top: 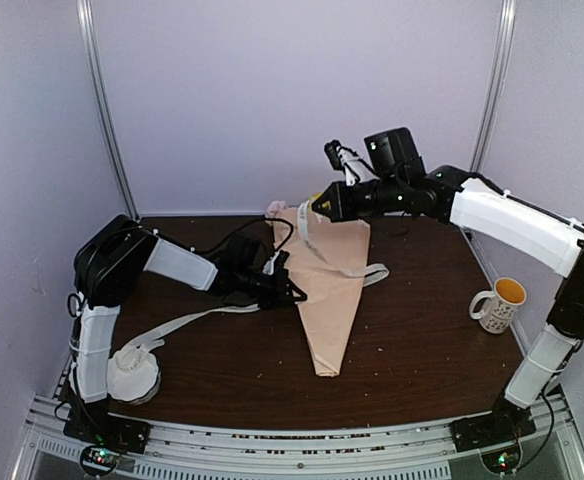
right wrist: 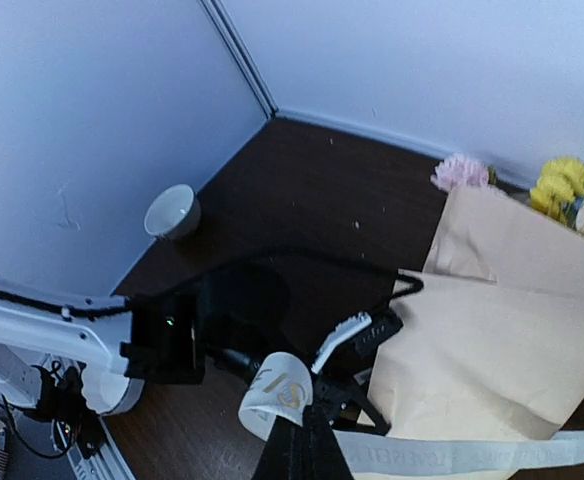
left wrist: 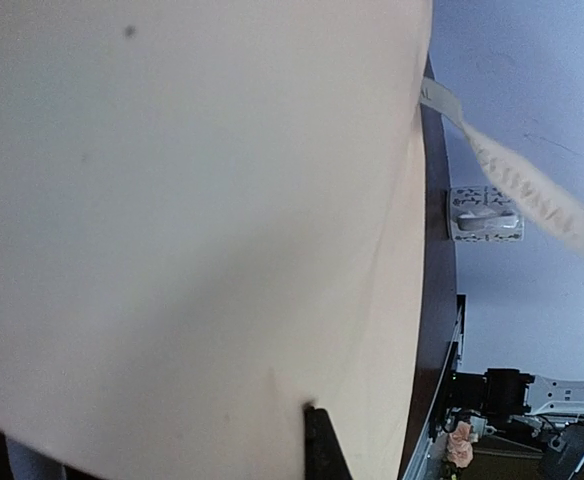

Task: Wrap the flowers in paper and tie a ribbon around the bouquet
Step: Place the folded bouquet with the ribbon.

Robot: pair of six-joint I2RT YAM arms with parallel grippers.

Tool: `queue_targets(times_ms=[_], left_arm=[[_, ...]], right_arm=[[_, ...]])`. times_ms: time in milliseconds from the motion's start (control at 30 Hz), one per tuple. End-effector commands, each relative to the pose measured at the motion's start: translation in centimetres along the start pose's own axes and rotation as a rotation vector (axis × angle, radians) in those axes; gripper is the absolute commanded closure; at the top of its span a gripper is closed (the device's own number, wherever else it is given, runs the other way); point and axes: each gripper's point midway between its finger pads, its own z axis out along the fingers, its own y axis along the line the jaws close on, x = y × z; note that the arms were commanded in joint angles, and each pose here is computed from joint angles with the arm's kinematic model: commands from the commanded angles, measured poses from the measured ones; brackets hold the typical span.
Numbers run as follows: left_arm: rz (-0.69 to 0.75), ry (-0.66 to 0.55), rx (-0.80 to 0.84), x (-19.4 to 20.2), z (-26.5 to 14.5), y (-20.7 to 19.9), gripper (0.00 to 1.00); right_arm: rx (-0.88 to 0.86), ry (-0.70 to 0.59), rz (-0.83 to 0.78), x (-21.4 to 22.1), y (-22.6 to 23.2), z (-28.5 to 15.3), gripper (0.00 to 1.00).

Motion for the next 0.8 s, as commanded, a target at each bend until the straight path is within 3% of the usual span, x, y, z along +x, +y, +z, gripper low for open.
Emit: queue_targets(times_ms=[0,200,333,467,600,767], left_arm=[[0.022,0.001,-0.004,0.2,0.5,0.5,1.0],[0.004,0.008,-0.025,0.5,0.6,1.1,1.0],[0.022,0.008,-0.004,0.2,0.1,-0.2,0.92],[0.072,-0.009,-0.048,-0.5,-1.2,-1.4,0.77],[0.159,-0.02,-0.133,-1.3,-3.2,-2.8,0.54],[0.283,0.009,-0.303,-1.3,-7.1,-3.1,0.41]], right_arm=[[-0.028,0.072,0.148,6.2,-3.0,3.5,1.0],[0.093,0.313,0.262,16.5,-7.7,9.0,1.0],[0.197,0.439,0.302,20.6,-10.6,11.1,1.0],[0.284,0.493,0.343,23.3,-13.1,11.5,1.0],[0.306,0.531,0.37,25.3,-14.1,11.7,1.0],[0.29,0.534,0.381,25.8,-13.8,11.8,1.0]])
